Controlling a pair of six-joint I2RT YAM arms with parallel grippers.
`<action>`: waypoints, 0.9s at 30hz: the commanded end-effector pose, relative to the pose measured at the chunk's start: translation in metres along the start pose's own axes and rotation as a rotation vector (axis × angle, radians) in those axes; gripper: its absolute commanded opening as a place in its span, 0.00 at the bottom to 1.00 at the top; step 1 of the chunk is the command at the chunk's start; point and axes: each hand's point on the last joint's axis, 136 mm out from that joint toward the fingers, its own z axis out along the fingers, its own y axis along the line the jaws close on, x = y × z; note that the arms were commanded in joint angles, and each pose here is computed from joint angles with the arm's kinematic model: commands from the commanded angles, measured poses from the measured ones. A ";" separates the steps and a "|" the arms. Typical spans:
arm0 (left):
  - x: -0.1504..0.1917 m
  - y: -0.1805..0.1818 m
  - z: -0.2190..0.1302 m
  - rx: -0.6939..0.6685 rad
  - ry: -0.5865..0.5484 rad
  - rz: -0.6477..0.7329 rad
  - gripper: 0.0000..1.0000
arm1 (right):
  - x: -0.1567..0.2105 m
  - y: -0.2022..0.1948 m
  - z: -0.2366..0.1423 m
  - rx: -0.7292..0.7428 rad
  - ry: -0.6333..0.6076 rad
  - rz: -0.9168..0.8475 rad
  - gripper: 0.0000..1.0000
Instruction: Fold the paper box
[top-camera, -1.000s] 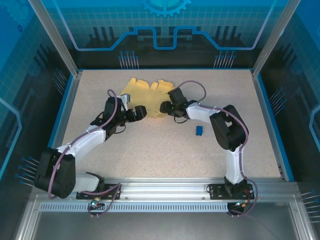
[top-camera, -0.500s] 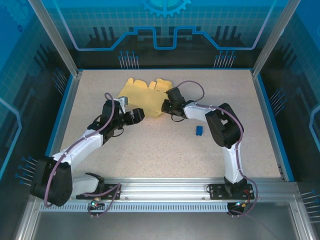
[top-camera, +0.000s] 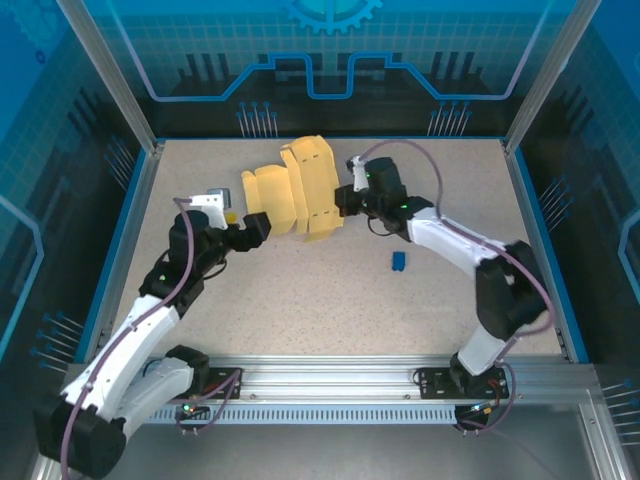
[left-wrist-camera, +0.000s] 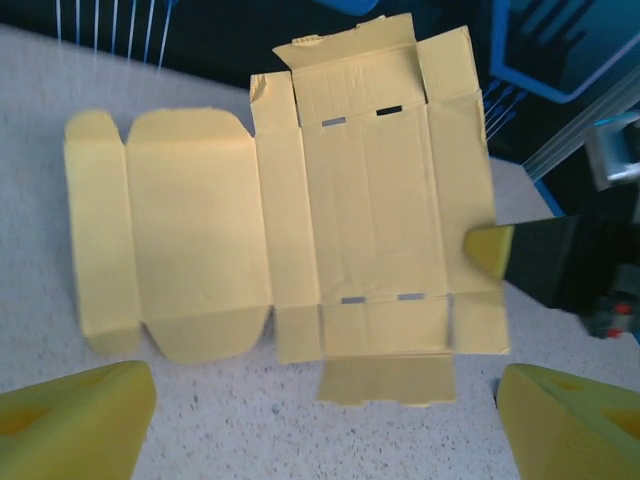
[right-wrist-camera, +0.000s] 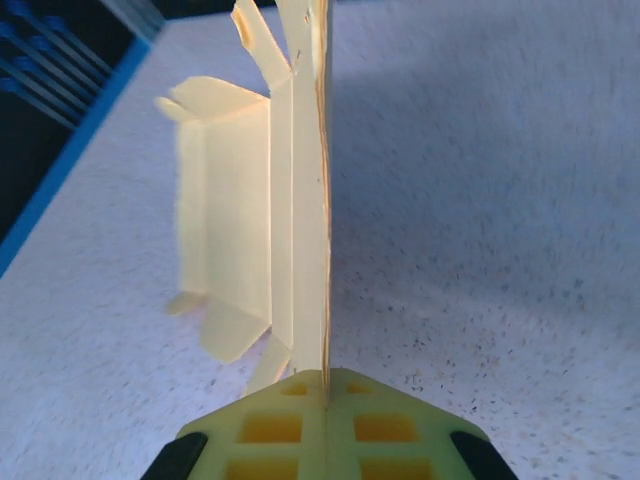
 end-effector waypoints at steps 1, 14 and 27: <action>-0.022 -0.020 -0.019 0.061 -0.060 0.187 0.90 | 0.012 0.017 -0.036 -0.107 0.070 -0.188 0.00; -0.051 -0.065 -0.026 0.224 -0.121 0.648 0.90 | -0.001 0.072 -0.114 -0.361 0.118 -0.470 0.00; -0.049 -0.091 -0.001 0.388 0.065 0.763 0.80 | -0.001 0.091 -0.145 -0.547 0.098 -0.590 0.00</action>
